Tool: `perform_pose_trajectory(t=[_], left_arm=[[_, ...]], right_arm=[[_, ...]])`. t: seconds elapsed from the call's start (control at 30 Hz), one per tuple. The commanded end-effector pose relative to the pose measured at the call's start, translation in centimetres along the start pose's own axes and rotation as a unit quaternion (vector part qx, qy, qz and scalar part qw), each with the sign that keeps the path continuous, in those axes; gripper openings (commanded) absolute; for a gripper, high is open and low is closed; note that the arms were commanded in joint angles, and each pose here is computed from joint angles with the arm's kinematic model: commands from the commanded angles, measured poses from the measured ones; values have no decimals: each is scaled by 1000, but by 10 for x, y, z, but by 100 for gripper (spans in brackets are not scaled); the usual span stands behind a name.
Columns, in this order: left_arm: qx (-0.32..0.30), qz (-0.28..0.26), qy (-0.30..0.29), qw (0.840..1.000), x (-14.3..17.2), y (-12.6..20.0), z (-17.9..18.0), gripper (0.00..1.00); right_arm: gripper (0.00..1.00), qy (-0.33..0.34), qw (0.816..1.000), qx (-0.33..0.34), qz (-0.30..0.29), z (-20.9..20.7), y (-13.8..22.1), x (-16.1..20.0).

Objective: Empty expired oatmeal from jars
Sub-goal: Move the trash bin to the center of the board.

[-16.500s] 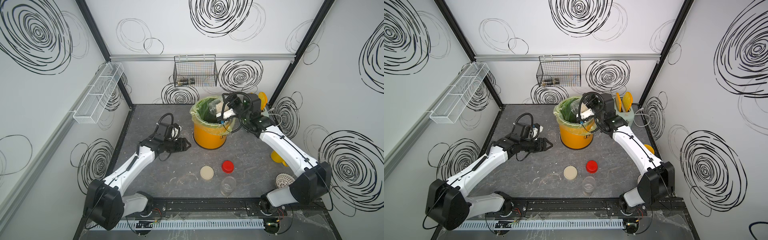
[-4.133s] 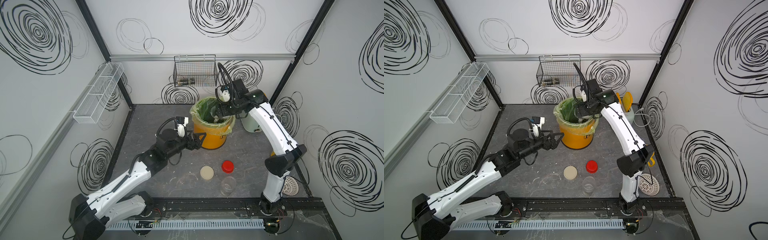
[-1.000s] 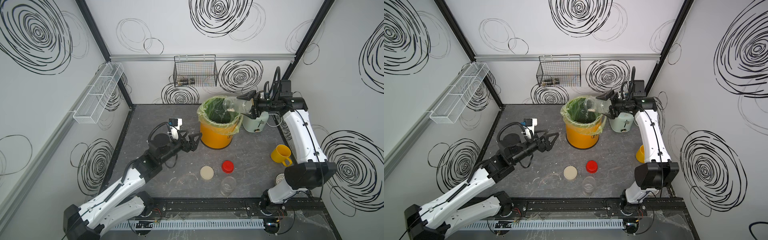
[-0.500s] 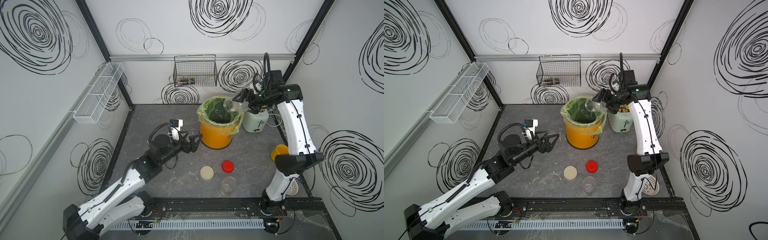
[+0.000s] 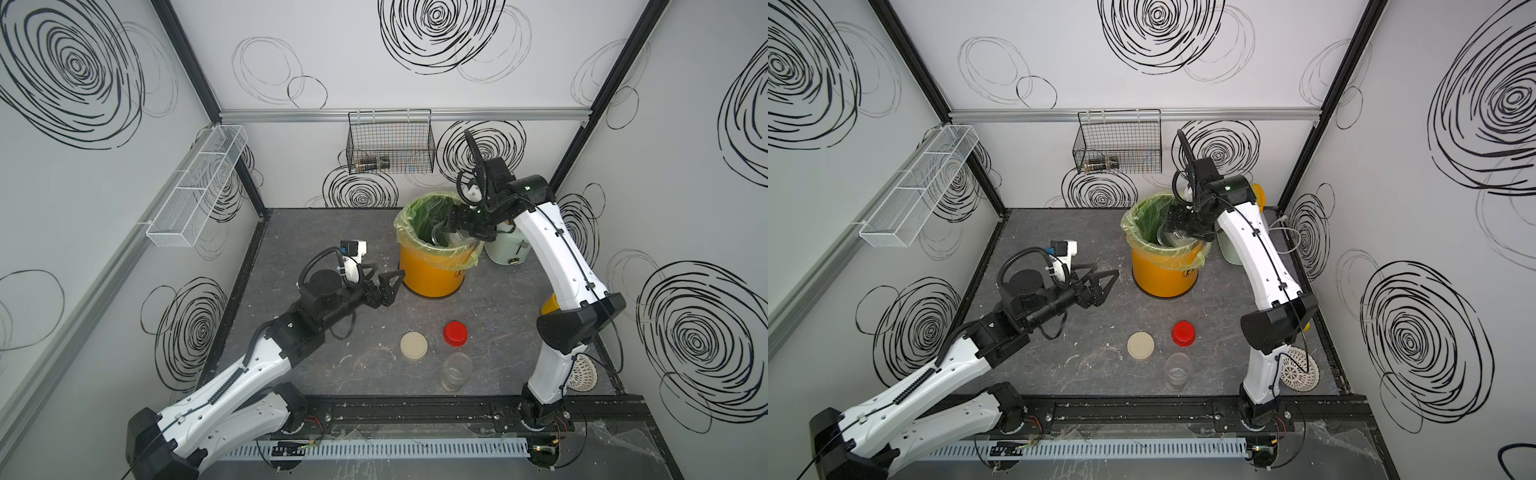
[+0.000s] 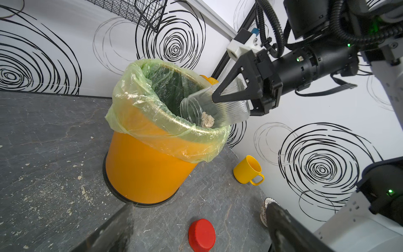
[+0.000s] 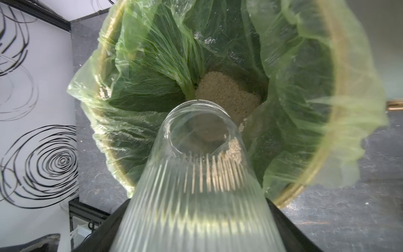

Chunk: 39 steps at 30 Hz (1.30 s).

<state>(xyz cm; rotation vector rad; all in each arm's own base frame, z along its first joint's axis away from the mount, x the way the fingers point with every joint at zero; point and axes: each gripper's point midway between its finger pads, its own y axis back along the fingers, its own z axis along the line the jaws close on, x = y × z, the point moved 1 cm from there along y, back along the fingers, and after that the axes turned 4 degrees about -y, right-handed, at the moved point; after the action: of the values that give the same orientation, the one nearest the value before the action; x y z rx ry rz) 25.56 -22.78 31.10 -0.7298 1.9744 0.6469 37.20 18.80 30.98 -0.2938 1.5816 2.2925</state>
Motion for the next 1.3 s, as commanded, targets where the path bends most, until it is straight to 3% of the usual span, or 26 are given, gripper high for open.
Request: perform_pose_trajectory(t=[0.0, 0.33, 0.57, 0.73, 0.97, 1.13, 1.27], left_arm=[[1, -9, -3, 1000, -2, -3, 2, 96], [-4, -4, -4, 1000, 0, -6, 6, 96], [-7, -2, -5, 1000, 1, -5, 7, 96], [-6, -4, -4, 1000, 0, -5, 7, 96], [-5, -3, -3, 1000, 1, -5, 7, 96], [-3, -3, -5, 1000, -2, -7, 5, 96], [-8, -1, -8, 1000, -2, -6, 7, 96]], right_arm=[[0, 19, 999, 19, -42, 4, 5, -17], [0, 18, 996, -28, -77, 24, 38, -24], [0, 9, 994, -32, -100, 13, 59, -30], [0, 46, 998, -12, -43, 35, 15, -2], [0, 0, 993, 26, -112, -20, 61, -30], [0, 44, 996, 9, -71, 24, 23, -16], [0, 23, 995, 21, -90, 1, 36, -27]])
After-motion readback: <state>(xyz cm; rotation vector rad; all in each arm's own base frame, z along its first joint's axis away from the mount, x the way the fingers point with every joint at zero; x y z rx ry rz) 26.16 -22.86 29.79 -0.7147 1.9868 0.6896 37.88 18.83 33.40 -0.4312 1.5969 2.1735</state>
